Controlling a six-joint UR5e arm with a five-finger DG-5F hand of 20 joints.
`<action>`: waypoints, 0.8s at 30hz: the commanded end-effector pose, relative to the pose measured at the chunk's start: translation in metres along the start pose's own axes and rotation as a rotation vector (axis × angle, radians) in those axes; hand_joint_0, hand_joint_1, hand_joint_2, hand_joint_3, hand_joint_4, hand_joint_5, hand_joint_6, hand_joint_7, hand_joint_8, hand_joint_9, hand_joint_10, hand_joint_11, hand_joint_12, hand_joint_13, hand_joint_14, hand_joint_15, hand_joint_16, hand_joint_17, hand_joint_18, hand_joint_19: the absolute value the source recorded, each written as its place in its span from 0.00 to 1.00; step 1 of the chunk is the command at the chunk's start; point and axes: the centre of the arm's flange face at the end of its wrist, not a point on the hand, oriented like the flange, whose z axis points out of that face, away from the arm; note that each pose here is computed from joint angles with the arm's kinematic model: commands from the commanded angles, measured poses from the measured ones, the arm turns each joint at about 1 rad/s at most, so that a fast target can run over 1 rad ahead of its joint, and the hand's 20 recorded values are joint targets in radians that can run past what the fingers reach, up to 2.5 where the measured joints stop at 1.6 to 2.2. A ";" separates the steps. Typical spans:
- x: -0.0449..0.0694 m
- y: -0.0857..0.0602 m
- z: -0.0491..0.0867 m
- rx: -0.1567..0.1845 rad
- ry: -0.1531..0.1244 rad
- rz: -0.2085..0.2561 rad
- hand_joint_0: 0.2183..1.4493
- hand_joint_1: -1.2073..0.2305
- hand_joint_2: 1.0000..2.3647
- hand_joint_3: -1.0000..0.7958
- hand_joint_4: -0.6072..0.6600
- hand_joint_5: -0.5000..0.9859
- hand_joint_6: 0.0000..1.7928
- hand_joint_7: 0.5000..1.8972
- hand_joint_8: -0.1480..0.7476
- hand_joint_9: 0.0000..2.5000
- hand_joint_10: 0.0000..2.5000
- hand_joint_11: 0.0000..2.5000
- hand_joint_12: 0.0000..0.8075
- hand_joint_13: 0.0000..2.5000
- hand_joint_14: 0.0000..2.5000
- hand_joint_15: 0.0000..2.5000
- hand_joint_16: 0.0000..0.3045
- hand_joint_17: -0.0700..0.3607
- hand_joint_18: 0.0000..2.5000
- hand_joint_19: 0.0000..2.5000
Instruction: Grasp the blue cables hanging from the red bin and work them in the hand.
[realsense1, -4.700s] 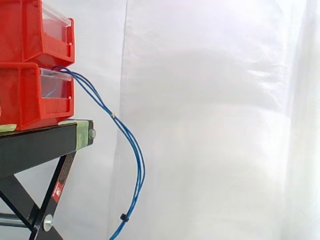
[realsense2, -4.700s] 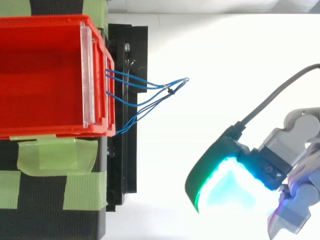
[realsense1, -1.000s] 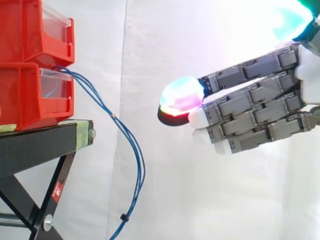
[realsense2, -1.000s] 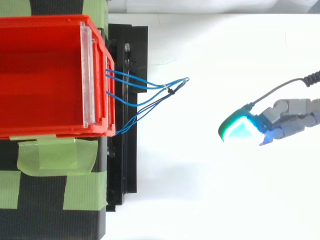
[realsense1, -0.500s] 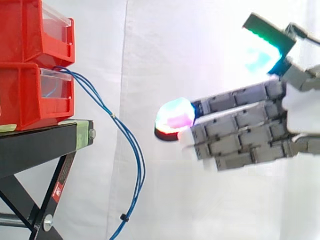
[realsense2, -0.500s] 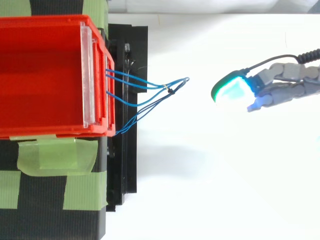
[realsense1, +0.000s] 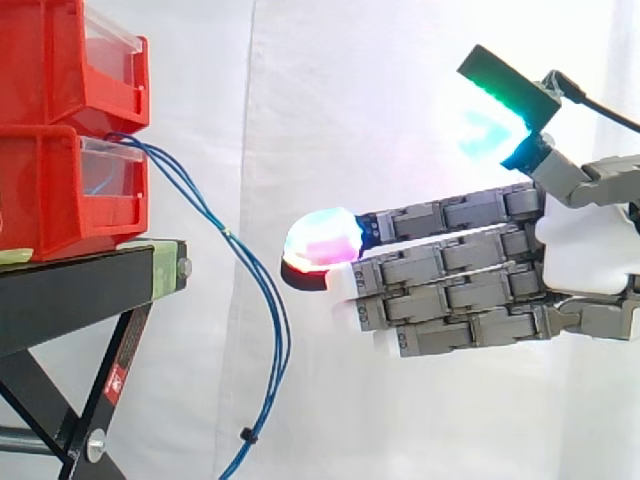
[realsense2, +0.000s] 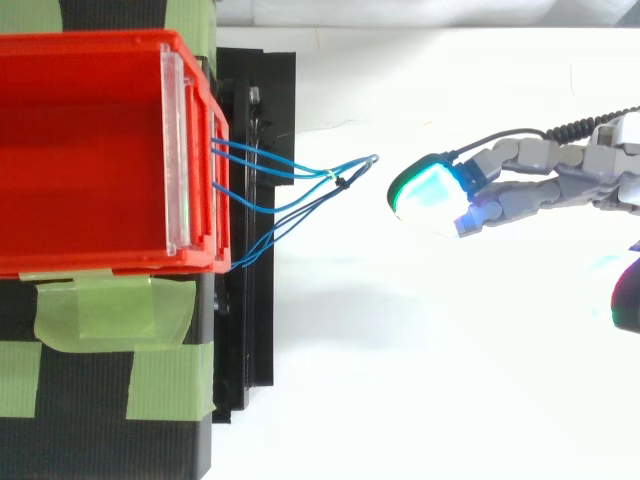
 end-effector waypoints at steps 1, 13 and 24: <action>-0.001 0.000 0.000 -0.003 -0.016 0.004 0.44 0.44 0.00 0.08 0.67 0.25 0.00 0.17 0.54 0.19 0.00 0.04 0.33 0.13 0.00 0.01 0.10 0.32 0.08 0.00; -0.011 0.006 0.007 -0.066 -0.107 0.036 0.44 0.44 0.00 0.08 0.67 0.25 0.00 0.17 0.54 0.19 0.00 0.05 0.33 0.13 0.00 0.01 0.10 0.32 0.08 0.00; -0.010 -0.005 0.015 -0.120 -0.131 0.075 0.44 0.44 0.00 0.08 0.67 0.26 0.00 0.18 0.55 0.19 0.00 0.05 0.33 0.13 0.00 0.02 0.10 0.32 0.08 0.00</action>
